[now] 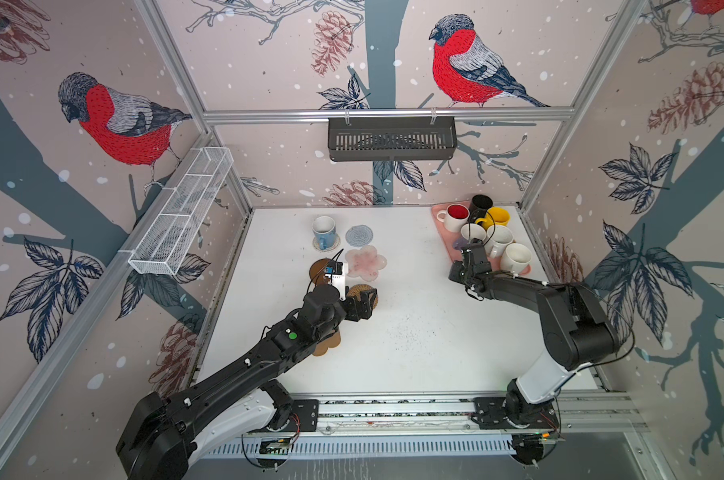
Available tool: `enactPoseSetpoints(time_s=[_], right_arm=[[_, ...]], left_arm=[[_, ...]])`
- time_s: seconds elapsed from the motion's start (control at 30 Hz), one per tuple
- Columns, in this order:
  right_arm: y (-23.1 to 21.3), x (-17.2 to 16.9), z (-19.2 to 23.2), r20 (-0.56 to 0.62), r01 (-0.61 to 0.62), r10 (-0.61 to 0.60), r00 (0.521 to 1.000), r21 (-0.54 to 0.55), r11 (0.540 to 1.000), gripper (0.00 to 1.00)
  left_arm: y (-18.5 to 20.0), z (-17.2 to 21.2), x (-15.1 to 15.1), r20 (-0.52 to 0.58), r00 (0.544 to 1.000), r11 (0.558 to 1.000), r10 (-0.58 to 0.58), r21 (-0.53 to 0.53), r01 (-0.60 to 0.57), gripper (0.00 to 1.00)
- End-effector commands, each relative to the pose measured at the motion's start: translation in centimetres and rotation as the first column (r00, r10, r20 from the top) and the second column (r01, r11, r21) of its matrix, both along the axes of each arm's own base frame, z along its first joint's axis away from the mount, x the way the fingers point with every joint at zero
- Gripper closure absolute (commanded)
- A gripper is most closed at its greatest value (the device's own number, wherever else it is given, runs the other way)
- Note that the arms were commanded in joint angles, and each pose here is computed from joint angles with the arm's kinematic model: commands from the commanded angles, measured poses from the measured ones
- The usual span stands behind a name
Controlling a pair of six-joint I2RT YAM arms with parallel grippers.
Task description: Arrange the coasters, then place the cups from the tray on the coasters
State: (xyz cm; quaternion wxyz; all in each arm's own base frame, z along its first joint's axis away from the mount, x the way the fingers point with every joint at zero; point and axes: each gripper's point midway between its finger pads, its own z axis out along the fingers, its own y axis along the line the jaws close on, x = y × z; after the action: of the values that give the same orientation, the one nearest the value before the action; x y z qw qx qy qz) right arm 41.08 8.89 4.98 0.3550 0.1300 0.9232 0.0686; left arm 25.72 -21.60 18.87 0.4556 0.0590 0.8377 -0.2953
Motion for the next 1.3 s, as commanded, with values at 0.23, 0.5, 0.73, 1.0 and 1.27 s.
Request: enactPoseSetpoints(time_s=[0.23, 0.5, 0.73, 1.0, 1.27], right_arm=[[-1.1, 0.2, -1.0, 0.005, 0.057, -0.057, 0.998, -0.004, 0.998, 0.96], [-1.7, -0.3, -2.2, -0.019, 0.068, -0.068, 0.998, -0.012, 0.998, 0.96], [-0.9, -1.9, -4.1, -0.057, 0.039, -0.039, 0.998, -0.004, 0.999, 0.96], [0.5, -3.4, -4.6, -0.078, 0.002, -0.001, 0.997, 0.019, 1.000, 0.96], [2.4, -4.6, -4.7, -0.090, -0.038, 0.041, 0.995, 0.034, 0.999, 0.96]], left_arm=[[0.5, -0.3, -0.4, 0.000, 1.000, 1.000, 0.012, -0.009, -0.012, 0.05], [0.7, -0.5, -0.6, 0.001, 1.000, 1.000, 0.016, -0.023, -0.016, 0.05], [0.6, -1.0, -0.5, -0.008, 1.000, 0.999, 0.022, -0.024, -0.023, 0.06], [0.6, -1.1, -0.5, -0.010, 1.000, 0.999, 0.022, -0.029, -0.022, 0.06], [1.4, -1.5, -1.2, -0.013, 0.999, 0.999, 0.034, -0.033, -0.034, 0.06]])
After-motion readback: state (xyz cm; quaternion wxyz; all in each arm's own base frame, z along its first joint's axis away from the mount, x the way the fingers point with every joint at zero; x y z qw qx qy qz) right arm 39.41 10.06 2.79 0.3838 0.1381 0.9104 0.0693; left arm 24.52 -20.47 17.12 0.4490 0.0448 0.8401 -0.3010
